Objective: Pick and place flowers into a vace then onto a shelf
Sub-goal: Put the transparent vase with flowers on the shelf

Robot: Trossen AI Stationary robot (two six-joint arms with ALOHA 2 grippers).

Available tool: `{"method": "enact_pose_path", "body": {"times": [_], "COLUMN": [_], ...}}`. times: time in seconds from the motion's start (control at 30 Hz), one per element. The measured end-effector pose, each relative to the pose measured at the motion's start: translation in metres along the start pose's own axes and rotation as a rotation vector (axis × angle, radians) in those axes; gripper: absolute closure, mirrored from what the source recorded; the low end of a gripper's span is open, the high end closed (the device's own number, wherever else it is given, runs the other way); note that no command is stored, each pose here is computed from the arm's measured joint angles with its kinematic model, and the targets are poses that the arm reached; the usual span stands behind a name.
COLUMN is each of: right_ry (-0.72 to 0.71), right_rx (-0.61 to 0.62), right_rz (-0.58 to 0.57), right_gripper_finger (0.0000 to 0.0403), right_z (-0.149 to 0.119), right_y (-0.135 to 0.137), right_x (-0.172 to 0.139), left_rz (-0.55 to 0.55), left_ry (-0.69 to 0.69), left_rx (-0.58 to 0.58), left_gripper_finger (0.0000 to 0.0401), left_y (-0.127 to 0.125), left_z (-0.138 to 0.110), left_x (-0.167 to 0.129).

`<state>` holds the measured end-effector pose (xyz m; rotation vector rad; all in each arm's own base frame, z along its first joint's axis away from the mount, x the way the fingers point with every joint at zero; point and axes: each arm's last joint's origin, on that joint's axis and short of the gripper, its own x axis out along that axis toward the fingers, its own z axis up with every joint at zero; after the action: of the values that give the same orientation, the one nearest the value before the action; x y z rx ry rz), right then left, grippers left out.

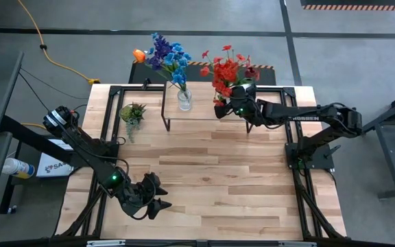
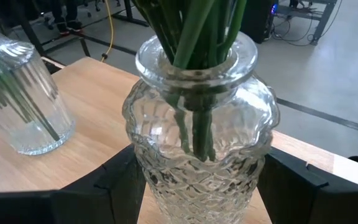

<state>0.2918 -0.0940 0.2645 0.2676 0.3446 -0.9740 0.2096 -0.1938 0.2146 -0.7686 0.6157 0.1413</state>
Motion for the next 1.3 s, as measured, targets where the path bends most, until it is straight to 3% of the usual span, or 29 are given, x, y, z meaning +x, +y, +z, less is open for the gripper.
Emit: {"method": "enact_pose_path", "body": {"times": [1.3], "right_ry": [0.021], "right_rx": [-0.023], "right_rz": [-0.017], "right_gripper_finger": [0.0150], "right_z": [-0.0029], "right_y": [-0.0013], "right_x": [0.0004], "left_rz": [-0.005], "left_ry": [-0.005], "left_rx": [-0.004], "left_gripper_finger": [0.0071], "left_y": [-0.0006], "left_z": [0.0003], "left_x": [0.0000]}}
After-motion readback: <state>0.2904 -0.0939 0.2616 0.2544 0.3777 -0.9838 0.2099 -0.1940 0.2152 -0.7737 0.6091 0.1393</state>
